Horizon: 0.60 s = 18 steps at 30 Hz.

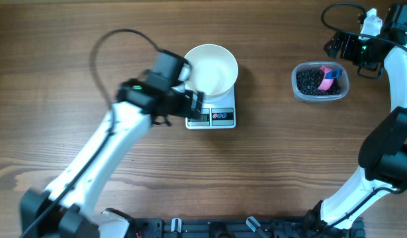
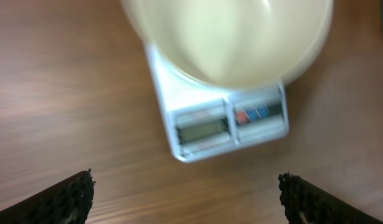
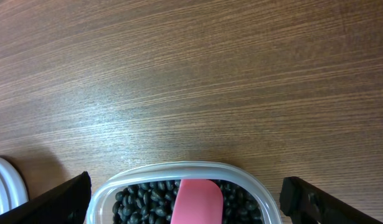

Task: Scoop item into bowl and weigh 150g on scale
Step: 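Retract the left gripper back from the scale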

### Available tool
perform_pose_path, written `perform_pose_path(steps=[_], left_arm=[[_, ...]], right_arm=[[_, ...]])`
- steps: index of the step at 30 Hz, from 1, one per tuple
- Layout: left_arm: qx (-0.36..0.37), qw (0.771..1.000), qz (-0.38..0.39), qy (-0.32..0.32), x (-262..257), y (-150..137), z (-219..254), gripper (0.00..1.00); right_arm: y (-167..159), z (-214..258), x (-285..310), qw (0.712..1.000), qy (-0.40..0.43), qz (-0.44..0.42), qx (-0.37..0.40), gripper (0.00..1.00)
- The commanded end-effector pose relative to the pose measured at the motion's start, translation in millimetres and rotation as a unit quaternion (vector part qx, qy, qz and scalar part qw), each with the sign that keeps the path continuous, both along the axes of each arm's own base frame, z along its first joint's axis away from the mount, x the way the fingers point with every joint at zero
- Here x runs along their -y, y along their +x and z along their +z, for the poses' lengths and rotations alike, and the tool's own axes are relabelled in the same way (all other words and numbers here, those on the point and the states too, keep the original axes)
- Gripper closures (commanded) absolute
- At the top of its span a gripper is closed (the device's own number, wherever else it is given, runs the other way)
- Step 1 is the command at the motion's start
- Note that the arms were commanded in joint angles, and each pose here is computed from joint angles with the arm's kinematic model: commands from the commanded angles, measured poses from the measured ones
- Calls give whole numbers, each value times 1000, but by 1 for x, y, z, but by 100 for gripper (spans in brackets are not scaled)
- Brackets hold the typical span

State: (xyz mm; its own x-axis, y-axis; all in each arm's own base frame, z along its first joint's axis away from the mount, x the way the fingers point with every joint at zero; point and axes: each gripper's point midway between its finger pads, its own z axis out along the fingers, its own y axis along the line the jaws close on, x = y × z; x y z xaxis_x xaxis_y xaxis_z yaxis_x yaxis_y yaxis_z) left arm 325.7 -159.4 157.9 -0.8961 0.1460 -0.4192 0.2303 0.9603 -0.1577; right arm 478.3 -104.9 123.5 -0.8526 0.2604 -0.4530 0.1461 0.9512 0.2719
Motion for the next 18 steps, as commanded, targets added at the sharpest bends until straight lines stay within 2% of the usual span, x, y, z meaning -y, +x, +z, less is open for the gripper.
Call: perform_pose_path(steps=[1,6,9,18], left_arm=[[-2,993,119,-21,-57,17,12,0],[-15,974,225,-22,-125,25,9,0],[-14,965,260,-23,-150,26,9,0],[-14,960,280,-23,-165,26,9,0]], right_arm=[[-1,-14,0,1000,2,-3,-16,0],[-1,-14,0,1000,2,-4,-16,0],[-1,-14,0,1000,2,-4,-16,0],[-1,-14,0,1000,2,-3,-16,0]])
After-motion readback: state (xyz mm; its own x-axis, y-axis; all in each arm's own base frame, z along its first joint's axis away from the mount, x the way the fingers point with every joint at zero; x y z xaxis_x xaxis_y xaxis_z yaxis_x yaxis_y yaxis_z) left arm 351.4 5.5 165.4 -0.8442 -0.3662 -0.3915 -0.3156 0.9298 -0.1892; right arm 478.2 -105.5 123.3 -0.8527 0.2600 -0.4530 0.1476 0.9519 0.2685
